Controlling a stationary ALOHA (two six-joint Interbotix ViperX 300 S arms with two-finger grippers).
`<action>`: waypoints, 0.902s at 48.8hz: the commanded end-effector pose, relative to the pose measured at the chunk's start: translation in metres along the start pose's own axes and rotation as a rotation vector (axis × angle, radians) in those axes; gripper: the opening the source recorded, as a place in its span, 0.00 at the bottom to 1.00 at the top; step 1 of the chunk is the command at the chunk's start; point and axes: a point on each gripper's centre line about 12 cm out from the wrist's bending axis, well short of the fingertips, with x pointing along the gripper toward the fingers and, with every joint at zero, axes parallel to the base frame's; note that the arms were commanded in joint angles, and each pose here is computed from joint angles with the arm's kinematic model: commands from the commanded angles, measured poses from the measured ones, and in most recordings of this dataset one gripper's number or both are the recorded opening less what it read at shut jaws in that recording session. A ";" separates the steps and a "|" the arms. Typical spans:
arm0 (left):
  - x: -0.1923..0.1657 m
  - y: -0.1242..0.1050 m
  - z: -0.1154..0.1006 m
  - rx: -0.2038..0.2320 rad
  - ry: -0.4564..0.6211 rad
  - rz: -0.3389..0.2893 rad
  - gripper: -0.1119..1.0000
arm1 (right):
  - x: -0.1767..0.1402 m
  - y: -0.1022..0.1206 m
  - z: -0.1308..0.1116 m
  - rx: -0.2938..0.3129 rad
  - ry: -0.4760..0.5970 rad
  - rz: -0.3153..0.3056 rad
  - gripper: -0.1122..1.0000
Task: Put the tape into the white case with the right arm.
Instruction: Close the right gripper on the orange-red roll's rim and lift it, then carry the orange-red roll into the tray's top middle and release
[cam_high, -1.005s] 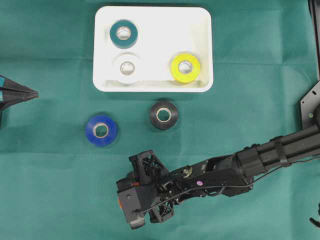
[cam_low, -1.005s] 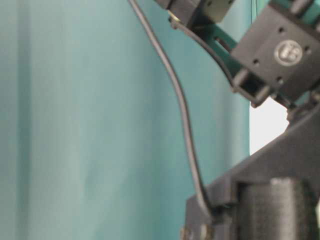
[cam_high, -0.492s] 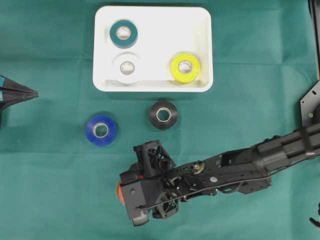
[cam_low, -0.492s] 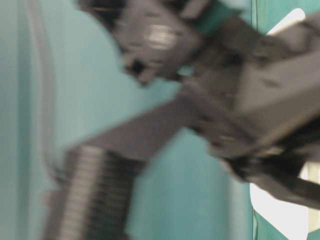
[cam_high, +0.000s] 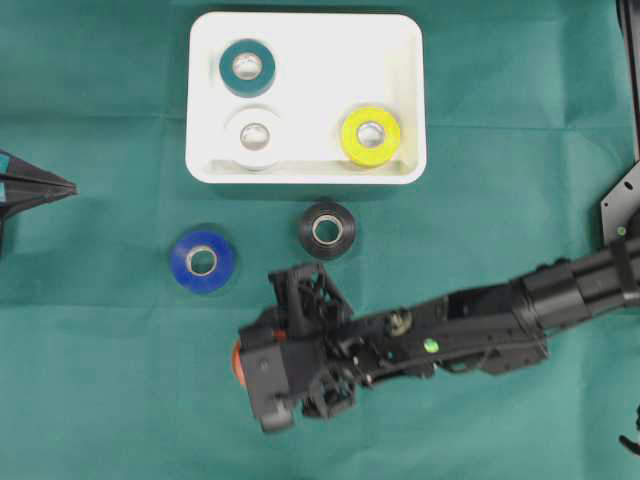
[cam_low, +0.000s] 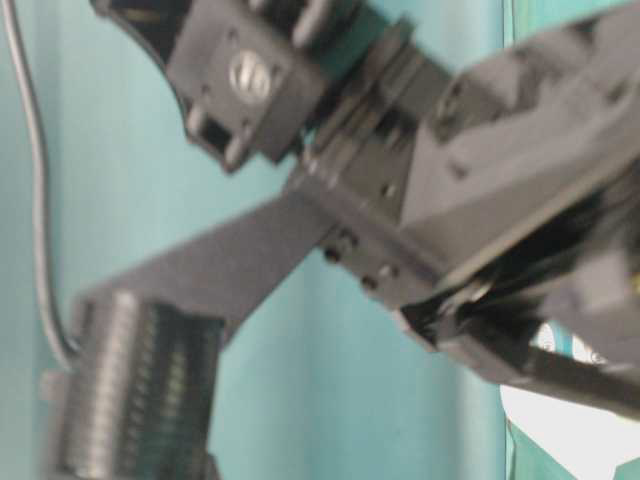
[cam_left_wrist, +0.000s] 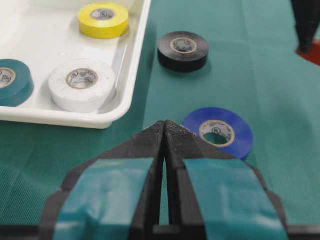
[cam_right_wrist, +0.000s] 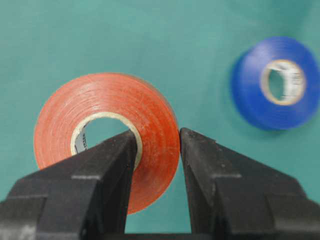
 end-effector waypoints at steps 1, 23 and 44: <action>0.001 0.000 0.005 -0.002 -0.009 0.003 0.10 | -0.015 -0.025 0.017 0.036 -0.049 -0.030 0.11; 0.001 0.000 0.005 0.000 -0.009 0.003 0.10 | -0.018 -0.158 0.013 0.232 -0.047 -0.217 0.11; 0.001 0.000 0.005 -0.004 -0.009 0.003 0.10 | -0.028 -0.264 -0.019 0.342 -0.011 -0.385 0.11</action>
